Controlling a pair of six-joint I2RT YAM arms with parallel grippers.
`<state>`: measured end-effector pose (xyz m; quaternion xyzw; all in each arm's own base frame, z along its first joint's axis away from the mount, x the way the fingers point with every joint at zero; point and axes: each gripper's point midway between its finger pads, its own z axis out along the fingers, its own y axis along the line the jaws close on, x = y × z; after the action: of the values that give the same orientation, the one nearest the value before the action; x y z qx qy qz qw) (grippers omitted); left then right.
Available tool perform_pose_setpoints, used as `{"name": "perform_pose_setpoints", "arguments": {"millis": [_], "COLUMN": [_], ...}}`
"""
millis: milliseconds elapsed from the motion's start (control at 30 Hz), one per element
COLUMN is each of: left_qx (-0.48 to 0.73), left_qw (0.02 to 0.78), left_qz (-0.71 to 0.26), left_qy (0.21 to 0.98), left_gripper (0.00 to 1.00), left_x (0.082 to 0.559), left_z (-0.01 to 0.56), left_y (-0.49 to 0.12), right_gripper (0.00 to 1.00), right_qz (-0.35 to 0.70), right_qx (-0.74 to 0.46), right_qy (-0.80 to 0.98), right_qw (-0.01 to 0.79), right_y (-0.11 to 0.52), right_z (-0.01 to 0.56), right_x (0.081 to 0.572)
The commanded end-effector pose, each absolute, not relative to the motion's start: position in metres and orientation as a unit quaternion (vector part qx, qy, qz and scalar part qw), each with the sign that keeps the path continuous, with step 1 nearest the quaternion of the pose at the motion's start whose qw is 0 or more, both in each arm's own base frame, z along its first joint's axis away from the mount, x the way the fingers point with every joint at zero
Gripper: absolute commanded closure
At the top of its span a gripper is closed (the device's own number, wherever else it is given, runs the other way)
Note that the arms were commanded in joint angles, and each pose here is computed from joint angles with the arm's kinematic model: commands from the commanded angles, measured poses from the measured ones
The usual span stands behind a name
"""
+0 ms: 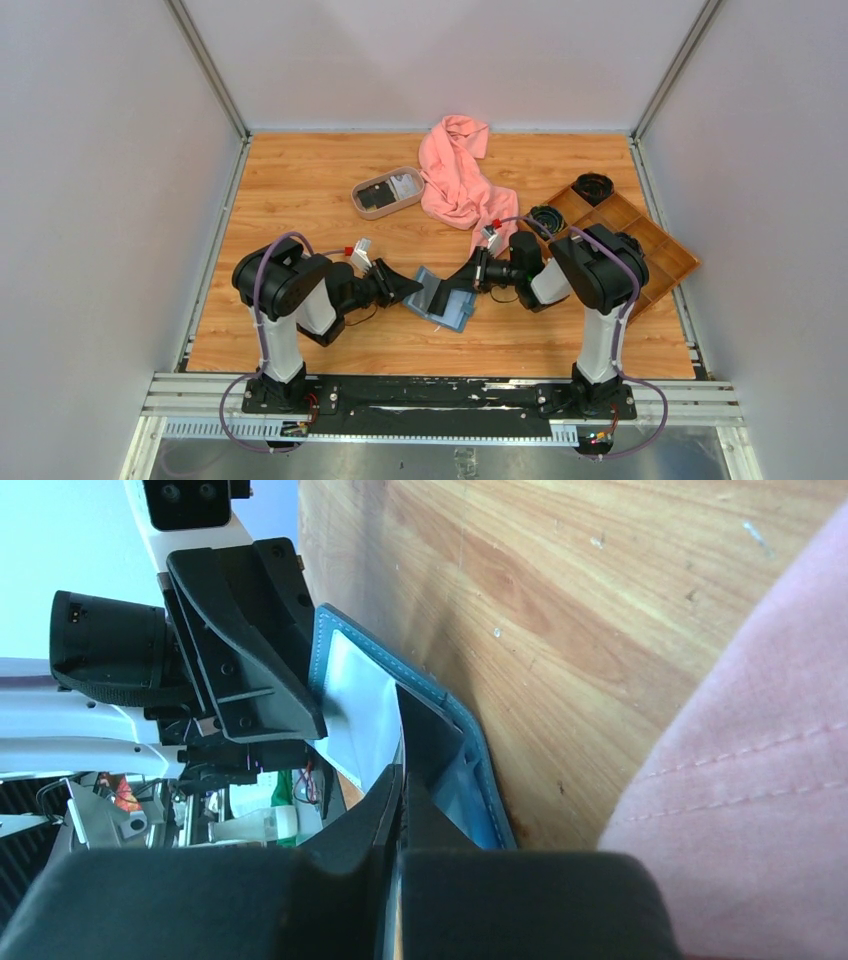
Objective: Put the credit cards into the card holder
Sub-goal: Insert the credit card into the card holder.
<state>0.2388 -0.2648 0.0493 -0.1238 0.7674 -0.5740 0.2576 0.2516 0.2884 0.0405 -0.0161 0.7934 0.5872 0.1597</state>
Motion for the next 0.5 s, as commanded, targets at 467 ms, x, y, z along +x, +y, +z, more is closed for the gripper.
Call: {"name": "perform_pose_setpoints", "arguments": {"millis": [467], "left_qx": [-0.099], "left_qw": [0.246], "left_qz": [-0.586], "left_qy": [0.766], "left_gripper": [0.73], "left_x": [0.227], "left_z": [0.046], "left_y": [-0.272], "right_gripper": [1.0], "right_qz": [0.59], "right_qx": [-0.003], "right_qy": [0.793], "right_qw": [0.151], "right_y": [0.298], "right_z": [0.029], "right_x": [0.253]}}
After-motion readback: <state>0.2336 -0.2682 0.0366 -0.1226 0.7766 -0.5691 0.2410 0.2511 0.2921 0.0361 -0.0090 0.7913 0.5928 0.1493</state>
